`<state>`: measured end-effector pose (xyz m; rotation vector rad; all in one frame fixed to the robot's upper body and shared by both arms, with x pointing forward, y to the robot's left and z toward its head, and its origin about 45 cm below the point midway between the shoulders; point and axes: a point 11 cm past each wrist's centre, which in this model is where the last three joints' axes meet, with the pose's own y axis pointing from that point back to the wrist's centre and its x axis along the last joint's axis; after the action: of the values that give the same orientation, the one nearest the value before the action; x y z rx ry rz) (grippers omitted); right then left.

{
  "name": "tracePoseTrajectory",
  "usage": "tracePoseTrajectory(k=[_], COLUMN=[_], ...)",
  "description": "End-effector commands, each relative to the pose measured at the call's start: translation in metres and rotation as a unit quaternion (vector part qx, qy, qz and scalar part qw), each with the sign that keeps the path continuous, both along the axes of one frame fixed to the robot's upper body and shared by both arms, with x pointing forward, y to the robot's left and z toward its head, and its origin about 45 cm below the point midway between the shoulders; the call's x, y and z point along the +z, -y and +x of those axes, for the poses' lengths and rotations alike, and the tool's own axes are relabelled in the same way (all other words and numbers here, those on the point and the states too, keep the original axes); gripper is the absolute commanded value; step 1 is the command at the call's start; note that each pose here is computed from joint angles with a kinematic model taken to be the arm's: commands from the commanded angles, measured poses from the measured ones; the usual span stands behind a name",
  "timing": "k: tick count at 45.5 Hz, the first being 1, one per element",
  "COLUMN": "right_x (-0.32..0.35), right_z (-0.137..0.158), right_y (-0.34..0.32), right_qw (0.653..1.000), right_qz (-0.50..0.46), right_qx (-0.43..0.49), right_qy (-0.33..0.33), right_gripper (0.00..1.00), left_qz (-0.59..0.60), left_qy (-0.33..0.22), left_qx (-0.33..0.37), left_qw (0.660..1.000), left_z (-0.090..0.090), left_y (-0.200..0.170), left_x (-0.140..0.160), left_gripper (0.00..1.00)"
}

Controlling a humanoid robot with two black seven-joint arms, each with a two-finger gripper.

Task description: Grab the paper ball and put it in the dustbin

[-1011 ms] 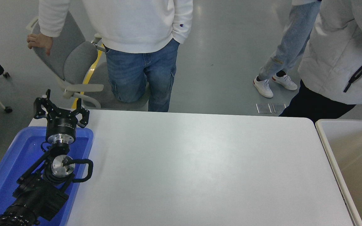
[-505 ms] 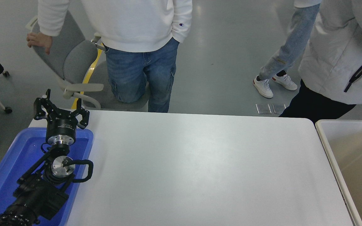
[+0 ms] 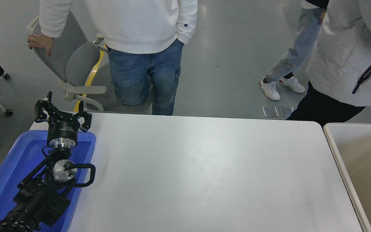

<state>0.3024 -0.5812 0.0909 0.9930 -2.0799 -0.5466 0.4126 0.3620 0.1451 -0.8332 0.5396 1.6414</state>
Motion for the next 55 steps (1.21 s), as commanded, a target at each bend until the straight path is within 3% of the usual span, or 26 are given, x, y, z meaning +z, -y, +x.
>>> tracePoseTrajectory(k=[1,3,5,7,9,38,55], right_x=[-0.012,-0.013,-0.012,-0.012,-0.012,-0.012,0.009], right_z=[-0.018,-0.020,-0.021,-0.022,-0.021,-0.009,0.038], right_y=[0.004,0.005,0.007,0.008,0.007,-0.003,-0.038], right_qw=[1.000,1.000,1.000,1.000,1.000,1.000,0.985], right_qz=[0.000,-0.001,-0.005,-0.002,0.003,0.008,0.130], right_qx=[-0.010,-0.011,-0.014,-0.018,-0.021,-0.003,-0.023], right_qy=[-0.013,-0.014,-0.013,-0.010,-0.006,-0.004,0.109], right_gripper=[0.00,0.11,0.46,0.69,1.00,1.00,1.00], left_qz=[0.000,0.000,0.000,0.000,0.000,0.000,0.000], left_qy=[0.000,0.000,0.000,0.000,0.000,0.000,0.000], left_qx=[0.000,0.000,0.000,0.000,0.000,0.000,0.000], left_qw=[1.000,1.000,1.000,1.000,1.000,1.000,1.000], left_z=[0.000,0.000,0.000,0.000,0.000,0.000,0.000], left_y=[0.000,0.000,0.000,0.000,0.000,0.000,0.000], left_x=[0.000,0.000,0.000,0.000,0.000,0.000,0.000], left_gripper=[0.99,0.99,0.99,0.99,0.99,0.99,0.99])
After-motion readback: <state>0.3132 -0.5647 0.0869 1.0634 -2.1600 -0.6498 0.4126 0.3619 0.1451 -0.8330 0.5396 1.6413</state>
